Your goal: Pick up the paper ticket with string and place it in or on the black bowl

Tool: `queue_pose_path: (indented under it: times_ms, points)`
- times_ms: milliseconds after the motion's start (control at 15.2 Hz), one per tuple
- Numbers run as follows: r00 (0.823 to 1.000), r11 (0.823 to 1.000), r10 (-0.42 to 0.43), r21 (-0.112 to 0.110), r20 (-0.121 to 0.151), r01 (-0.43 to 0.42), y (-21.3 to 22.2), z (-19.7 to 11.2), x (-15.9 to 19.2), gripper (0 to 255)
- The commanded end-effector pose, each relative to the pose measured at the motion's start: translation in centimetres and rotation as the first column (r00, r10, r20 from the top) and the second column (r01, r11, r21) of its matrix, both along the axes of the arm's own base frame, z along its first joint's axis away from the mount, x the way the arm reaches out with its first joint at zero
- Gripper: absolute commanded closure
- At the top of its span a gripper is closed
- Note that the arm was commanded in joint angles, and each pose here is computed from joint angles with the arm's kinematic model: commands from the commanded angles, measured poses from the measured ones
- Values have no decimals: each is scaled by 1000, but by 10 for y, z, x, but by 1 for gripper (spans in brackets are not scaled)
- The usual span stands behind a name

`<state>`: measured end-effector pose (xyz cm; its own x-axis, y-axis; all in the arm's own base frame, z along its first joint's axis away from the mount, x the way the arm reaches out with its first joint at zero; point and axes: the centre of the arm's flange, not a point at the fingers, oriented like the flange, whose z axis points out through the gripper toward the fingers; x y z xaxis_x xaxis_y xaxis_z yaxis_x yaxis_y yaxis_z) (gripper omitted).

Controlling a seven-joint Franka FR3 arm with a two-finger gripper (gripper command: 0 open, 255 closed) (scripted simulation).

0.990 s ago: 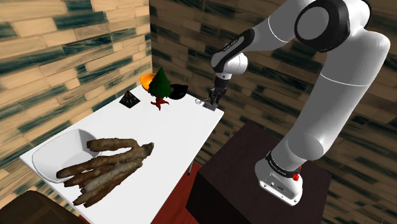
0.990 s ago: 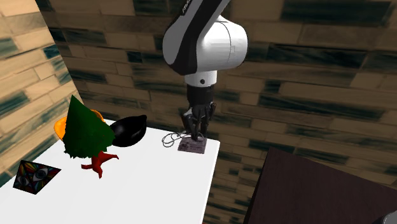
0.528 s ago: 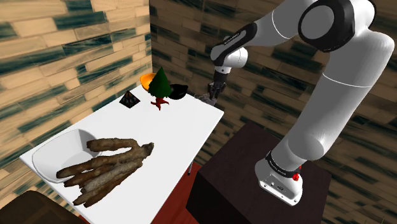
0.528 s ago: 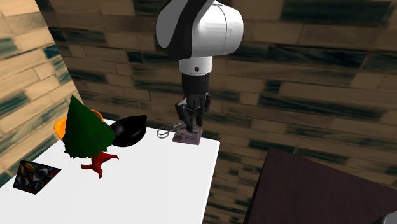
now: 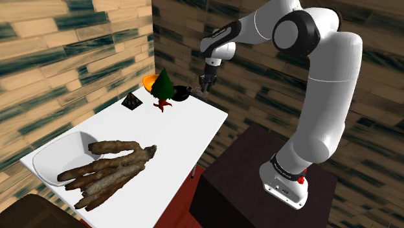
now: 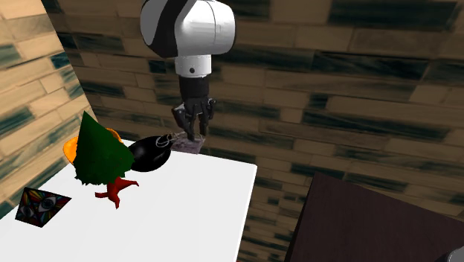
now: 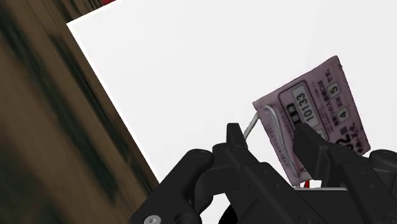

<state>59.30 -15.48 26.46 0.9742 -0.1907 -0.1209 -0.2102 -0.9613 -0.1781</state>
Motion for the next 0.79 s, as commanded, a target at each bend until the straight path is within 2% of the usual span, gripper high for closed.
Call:
queue_pose_path:
  times_ms: [0,726]
  points:
    - [1000,1000,0,0,0,0,0,4,28,255]
    - [1000,1000,0,0,0,0,-2,12,169,255]
